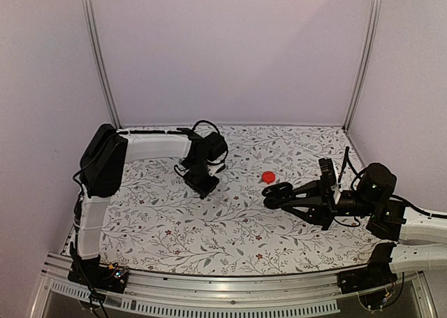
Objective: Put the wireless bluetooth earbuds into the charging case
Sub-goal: Pick up the right earbud from the center of the board.
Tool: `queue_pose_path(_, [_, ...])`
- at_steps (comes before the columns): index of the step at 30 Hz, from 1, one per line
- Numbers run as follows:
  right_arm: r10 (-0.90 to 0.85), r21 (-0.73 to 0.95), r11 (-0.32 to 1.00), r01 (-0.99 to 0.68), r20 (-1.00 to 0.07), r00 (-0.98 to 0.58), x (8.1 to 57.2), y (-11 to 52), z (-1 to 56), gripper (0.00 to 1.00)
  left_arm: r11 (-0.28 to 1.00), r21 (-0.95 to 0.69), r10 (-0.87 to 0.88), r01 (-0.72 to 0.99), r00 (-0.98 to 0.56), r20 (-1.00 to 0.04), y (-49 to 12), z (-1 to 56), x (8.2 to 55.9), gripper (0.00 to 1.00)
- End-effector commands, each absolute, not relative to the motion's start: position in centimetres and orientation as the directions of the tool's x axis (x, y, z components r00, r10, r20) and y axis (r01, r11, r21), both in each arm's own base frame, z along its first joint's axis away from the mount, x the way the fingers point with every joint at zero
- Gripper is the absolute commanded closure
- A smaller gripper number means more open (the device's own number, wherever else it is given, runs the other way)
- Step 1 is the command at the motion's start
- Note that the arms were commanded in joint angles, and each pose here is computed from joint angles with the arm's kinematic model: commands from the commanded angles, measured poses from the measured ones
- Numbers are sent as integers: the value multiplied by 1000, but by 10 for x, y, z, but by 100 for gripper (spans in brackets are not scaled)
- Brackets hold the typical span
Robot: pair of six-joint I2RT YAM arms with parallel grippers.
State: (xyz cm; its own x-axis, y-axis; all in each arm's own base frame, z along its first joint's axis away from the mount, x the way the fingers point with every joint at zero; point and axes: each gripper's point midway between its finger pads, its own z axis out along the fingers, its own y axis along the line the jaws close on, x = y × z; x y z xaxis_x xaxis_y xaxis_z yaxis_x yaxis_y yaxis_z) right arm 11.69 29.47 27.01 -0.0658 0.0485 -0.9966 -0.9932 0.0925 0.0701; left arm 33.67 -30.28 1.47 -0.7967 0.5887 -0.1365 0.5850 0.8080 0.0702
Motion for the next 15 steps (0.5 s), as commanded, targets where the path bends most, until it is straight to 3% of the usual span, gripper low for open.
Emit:
queue_pose_path(1, [61,56,95,-994,-997,-50,117,294,276,100,817,100,577,568,-808,-121,-287,23,336,100])
queue_pose_path(9, [61,54,93,-994,-997,-48,117,294,277,100,812,120,583,571,-794,-171,-282,44,344,100])
queue_pose_path(12, [63,52,90,-995,-997,-46,116,293,277,100,783,93,612,615,-735,-292,-287,84,347,100])
queue_pose_path(15, [67,40,71,-997,-997,-36,113,293,280,100,706,64,641,705,-597,-483,-302,148,341,100])
